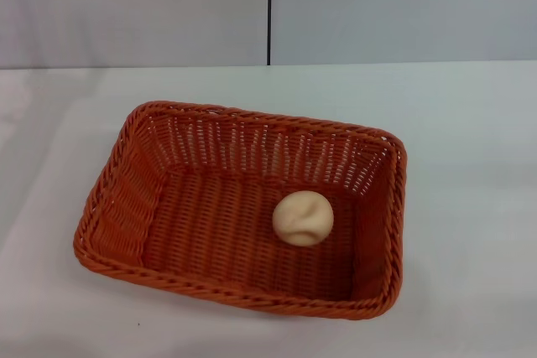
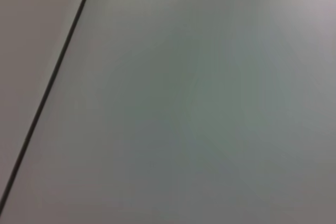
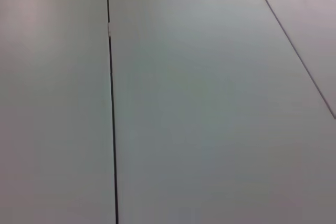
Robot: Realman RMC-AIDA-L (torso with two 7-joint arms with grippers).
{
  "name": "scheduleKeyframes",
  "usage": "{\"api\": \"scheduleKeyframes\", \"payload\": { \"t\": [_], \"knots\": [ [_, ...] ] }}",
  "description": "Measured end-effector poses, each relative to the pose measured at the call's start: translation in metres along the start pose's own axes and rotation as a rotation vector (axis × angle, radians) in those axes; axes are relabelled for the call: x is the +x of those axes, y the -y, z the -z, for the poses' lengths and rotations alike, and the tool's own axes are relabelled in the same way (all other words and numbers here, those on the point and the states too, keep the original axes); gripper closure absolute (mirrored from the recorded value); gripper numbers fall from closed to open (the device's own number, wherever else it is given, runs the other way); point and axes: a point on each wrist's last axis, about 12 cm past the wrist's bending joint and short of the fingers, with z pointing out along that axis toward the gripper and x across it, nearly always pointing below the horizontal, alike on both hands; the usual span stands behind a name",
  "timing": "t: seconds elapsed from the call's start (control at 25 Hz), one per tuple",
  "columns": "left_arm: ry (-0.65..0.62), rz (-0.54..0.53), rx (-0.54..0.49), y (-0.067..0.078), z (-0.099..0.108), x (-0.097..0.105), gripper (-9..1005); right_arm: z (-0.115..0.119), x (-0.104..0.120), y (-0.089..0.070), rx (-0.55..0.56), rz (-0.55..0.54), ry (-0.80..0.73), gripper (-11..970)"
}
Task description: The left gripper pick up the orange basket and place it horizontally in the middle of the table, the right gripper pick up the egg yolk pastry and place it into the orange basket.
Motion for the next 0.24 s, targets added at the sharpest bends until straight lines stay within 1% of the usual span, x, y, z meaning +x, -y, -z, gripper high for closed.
{"api": "scheduleKeyframes", "payload": {
  "t": [0.24],
  "knots": [
    [-0.006,0.001,-0.005,0.0009,-0.0031,0.0028,255,-0.0048,0.0015,-0.0012,0.029,0.016,0.02,275]
  ]
}}
